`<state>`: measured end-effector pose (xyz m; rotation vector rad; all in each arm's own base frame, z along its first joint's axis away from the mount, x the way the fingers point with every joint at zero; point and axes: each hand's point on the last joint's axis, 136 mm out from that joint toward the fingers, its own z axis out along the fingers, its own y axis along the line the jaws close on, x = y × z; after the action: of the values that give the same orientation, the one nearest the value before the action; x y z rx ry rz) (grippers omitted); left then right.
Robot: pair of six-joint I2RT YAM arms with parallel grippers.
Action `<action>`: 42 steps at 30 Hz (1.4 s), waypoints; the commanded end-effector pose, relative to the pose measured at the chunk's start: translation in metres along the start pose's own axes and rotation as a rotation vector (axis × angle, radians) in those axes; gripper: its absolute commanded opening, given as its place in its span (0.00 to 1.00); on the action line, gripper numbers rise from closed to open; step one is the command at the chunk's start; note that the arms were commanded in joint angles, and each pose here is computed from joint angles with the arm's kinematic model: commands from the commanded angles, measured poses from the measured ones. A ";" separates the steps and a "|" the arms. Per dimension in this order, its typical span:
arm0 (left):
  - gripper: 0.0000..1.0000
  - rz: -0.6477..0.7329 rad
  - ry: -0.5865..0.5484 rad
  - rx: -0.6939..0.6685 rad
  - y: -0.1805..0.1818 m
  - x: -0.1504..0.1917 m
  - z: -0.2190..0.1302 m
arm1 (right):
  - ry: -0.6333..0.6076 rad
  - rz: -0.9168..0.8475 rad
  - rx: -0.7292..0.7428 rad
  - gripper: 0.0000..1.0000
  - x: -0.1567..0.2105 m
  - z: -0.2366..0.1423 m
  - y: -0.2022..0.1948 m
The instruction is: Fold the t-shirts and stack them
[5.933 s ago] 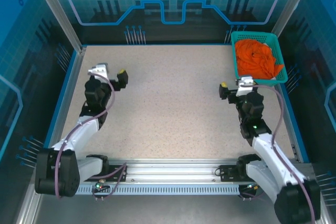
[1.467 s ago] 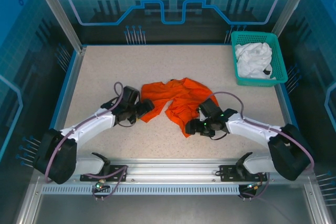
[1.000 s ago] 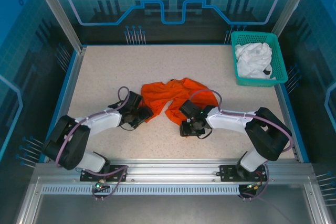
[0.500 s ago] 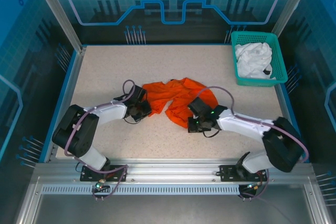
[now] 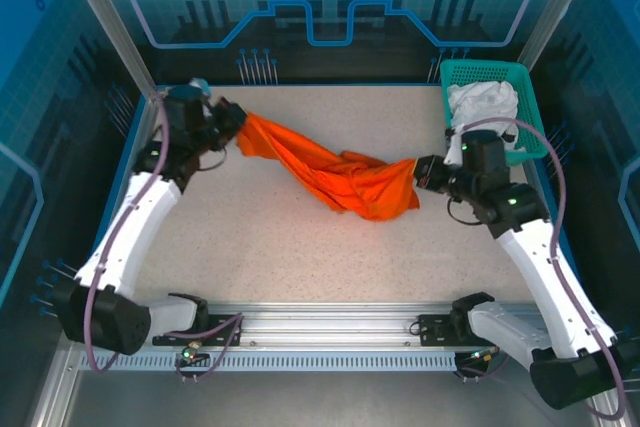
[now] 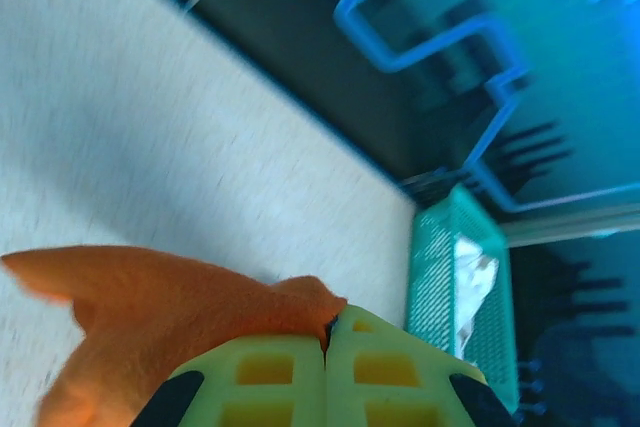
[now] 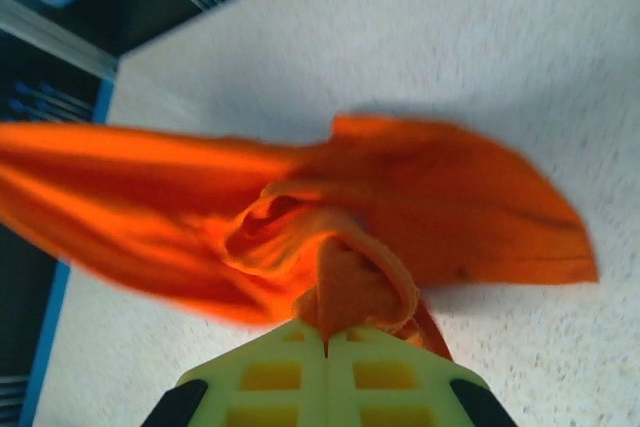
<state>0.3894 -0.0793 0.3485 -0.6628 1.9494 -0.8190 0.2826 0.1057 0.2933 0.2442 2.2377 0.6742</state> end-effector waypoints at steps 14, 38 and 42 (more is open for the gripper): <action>0.00 0.209 -0.271 -0.016 -0.040 -0.069 -0.099 | -0.152 0.042 0.047 0.00 -0.071 -0.041 -0.001; 0.00 0.263 -0.169 0.169 -0.098 -0.088 -0.055 | -0.192 0.037 -0.006 0.00 -0.123 -0.025 0.020; 0.00 0.232 -0.129 0.149 -0.090 -0.093 -0.017 | -0.147 0.074 0.002 0.00 -0.132 0.011 0.012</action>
<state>0.3981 -0.0648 0.4858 -0.3756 1.7692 -0.7353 0.3534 0.0727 0.3920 0.3337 2.0726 0.6629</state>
